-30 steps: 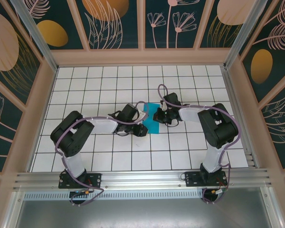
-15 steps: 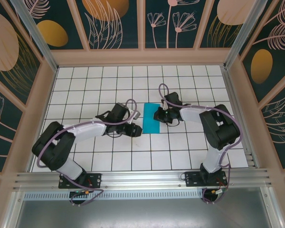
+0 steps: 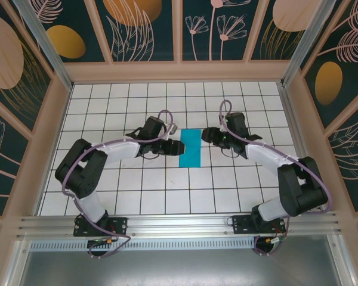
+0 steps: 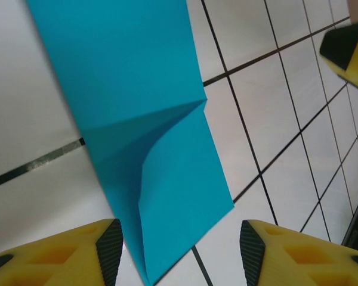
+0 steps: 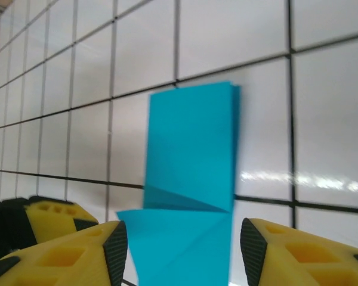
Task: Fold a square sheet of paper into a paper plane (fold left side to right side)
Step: Fold the triangle a second time at the center of the table, then turn over the paper at the center of the table.
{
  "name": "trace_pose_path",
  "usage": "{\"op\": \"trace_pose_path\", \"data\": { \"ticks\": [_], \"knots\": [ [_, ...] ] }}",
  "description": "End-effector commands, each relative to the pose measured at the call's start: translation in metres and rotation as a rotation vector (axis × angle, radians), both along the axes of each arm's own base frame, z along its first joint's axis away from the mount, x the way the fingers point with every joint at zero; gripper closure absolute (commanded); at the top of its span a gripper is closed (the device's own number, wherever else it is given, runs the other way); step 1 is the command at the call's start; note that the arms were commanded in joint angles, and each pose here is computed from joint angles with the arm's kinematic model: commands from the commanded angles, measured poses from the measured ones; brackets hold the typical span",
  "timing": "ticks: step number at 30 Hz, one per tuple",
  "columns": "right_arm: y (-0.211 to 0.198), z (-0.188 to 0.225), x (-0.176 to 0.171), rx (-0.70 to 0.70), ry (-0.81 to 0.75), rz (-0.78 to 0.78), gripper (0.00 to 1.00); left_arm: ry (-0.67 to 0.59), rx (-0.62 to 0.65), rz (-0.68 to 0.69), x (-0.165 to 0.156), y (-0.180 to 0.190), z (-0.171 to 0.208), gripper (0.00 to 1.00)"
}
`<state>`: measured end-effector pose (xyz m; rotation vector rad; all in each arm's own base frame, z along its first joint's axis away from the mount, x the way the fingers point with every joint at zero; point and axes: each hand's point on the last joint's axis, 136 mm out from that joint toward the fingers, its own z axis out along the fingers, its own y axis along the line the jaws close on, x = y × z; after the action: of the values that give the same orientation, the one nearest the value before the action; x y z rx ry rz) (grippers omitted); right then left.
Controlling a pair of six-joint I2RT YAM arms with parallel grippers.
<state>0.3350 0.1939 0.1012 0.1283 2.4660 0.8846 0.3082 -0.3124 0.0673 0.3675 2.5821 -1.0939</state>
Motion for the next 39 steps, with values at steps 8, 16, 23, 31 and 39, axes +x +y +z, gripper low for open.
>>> {"op": "trace_pose_path", "data": {
  "ticks": [8, 16, 23, 31, 39],
  "knots": [
    [0.006, -0.01, -0.017, 0.073, 0.009, 0.067, 0.44, 0.015, -0.016, -0.037, 0.019, -0.02, -0.015, 0.58],
    [0.013, -0.013, -0.013, 0.119, 0.004, 0.073, 0.39, -0.02, 0.05, -0.004, 0.029, -0.012, -0.022, 0.87],
    [0.028, -0.022, -0.009, 0.179, 0.046, 0.102, 0.37, -0.057, 0.071, 0.043, 0.028, 0.0, -0.014, 0.91],
    [0.055, -0.036, -0.008, 0.245, 0.102, 0.151, 0.39, -0.048, 0.067, 0.057, 0.026, 0.002, -0.018, 0.9],
    [0.075, -0.041, -0.003, 0.257, 0.124, 0.186, 0.51, -0.049, 0.069, 0.06, 0.026, 0.002, -0.019, 0.9]
  ]
}}
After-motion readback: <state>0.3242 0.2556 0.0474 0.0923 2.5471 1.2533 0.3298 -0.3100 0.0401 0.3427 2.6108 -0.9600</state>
